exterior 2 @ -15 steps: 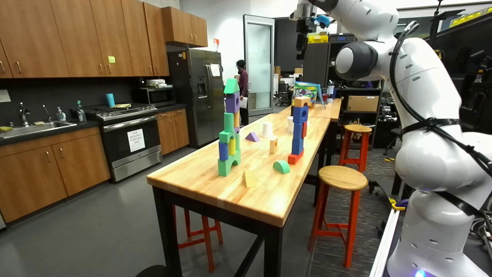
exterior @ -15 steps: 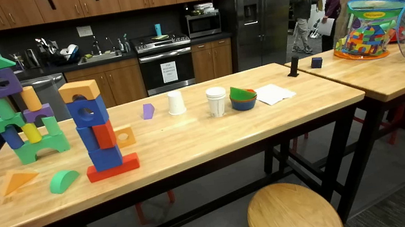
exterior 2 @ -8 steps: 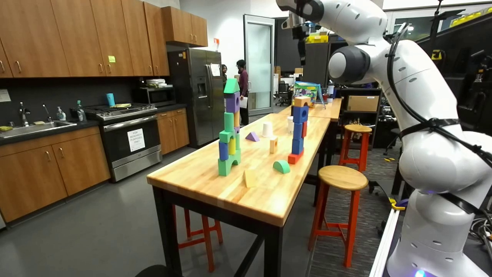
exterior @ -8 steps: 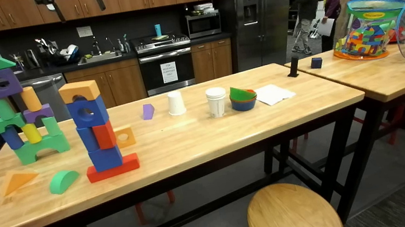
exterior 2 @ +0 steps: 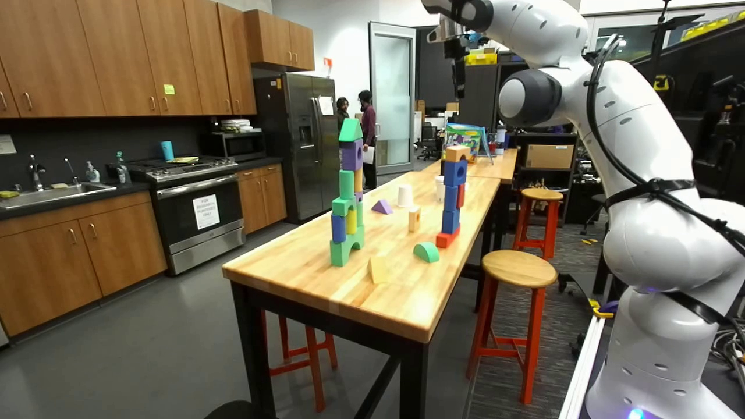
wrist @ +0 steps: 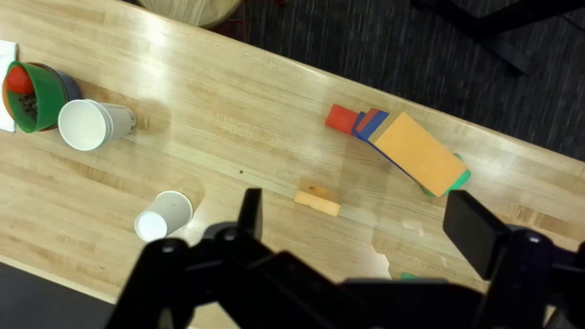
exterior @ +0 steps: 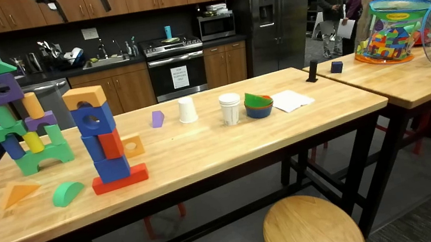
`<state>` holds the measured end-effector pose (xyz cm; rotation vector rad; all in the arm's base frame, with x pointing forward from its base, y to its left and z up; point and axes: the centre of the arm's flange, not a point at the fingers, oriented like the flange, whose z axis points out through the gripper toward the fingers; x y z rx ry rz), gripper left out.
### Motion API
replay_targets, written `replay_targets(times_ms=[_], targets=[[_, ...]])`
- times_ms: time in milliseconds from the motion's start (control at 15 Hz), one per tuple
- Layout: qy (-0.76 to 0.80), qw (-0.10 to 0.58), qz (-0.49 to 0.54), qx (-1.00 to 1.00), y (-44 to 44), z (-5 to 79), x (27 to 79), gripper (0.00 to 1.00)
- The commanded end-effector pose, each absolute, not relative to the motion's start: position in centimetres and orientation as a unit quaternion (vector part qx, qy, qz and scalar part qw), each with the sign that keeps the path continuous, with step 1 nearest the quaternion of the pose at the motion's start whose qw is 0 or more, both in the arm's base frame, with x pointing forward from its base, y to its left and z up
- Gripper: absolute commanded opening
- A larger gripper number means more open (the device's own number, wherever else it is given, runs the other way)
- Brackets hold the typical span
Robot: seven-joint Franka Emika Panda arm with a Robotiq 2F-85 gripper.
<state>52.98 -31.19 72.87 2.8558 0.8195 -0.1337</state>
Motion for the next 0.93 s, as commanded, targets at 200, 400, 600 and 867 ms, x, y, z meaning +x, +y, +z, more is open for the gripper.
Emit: replay_targets(times_ms=[200, 400, 600, 867], targets=[[0.343, 0.059, 0.048, 0.936, -28.4, 73.2, 45.0, 1.0], [0.304, 0.008, 0.099, 0.947, -27.3, 75.3, 46.1, 1.0], [0.249, -0.01, 0.119, 0.961, -25.6, 76.5, 47.2, 1.0], [0.233, -0.01, 0.103, 0.967, -23.7, 76.2, 47.7, 1.0]])
